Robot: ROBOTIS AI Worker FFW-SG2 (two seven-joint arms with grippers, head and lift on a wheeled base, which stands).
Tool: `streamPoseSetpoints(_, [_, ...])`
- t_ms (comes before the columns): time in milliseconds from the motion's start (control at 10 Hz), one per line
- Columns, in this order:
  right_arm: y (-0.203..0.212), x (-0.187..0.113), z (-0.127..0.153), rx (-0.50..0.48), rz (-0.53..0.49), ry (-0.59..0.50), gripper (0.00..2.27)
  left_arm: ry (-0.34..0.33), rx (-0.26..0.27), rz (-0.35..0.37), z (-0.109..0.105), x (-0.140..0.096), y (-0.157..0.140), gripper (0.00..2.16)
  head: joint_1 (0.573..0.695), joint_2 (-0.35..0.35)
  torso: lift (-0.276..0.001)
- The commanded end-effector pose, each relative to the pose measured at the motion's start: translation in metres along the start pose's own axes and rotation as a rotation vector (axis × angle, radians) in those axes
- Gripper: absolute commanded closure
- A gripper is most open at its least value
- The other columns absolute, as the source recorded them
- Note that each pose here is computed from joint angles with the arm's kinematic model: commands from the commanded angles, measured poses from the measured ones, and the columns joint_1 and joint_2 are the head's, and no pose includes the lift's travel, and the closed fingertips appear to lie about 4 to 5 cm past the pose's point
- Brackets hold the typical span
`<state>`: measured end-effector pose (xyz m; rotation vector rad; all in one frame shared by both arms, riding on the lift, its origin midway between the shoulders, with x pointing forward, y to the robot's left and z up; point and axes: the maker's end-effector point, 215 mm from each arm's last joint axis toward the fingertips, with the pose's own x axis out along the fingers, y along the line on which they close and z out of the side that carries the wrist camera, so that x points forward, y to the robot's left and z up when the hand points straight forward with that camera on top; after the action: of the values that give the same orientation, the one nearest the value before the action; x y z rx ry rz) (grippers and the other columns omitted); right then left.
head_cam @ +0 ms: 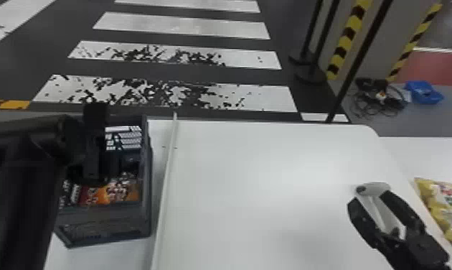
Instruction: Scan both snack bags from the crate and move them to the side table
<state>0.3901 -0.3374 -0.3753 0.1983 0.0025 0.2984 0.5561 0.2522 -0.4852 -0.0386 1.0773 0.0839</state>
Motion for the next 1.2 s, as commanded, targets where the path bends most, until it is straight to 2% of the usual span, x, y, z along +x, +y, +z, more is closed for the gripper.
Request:
streamPoseSetpoints(0, [-0.001, 0.001, 0.002, 0.001, 0.000, -0.004, 0.12, 0.021, 0.000, 0.004, -0.012, 0.005, 0.002, 0.11, 0.695, -0.100, -0.095])
streamPoseSetpoints(300, [-0.001, -0.004, 0.003, -0.001, -0.002, -0.016, 0.12, 0.064, -0.005, 0.014, -0.037, 0.021, 0.007, 0.16, 0.695, -0.100, -0.095])
streamPoseSetpoints(400, [0.000, -0.006, 0.005, -0.005, -0.001, -0.022, 0.12, 0.061, -0.010, 0.015, -0.041, 0.028, 0.009, 0.60, 0.695, -0.100, -0.095])
streamPoseSetpoints(500, [0.000, -0.008, 0.004, -0.003, -0.003, -0.022, 0.12, 0.068, -0.007, 0.026, -0.044, 0.029, 0.011, 1.73, 0.695, -0.101, -0.095])
streamPoseSetpoints(600, [0.000, -0.008, 0.005, -0.003, -0.003, -0.023, 0.12, 0.074, -0.004, 0.015, -0.045, 0.028, 0.012, 2.03, 0.695, -0.099, -0.095])
streamPoseSetpoints(800, [0.004, -0.006, 0.009, -0.002, 0.002, -0.034, 0.12, 0.098, -0.004, 0.001, -0.054, 0.020, 0.013, 2.13, 0.695, -0.099, -0.095])
streamPoseSetpoints(1100, [0.006, -0.006, 0.012, 0.004, 0.001, -0.042, 0.12, 0.056, -0.011, -0.018, -0.047, 0.005, 0.017, 2.13, 0.695, -0.092, -0.095])
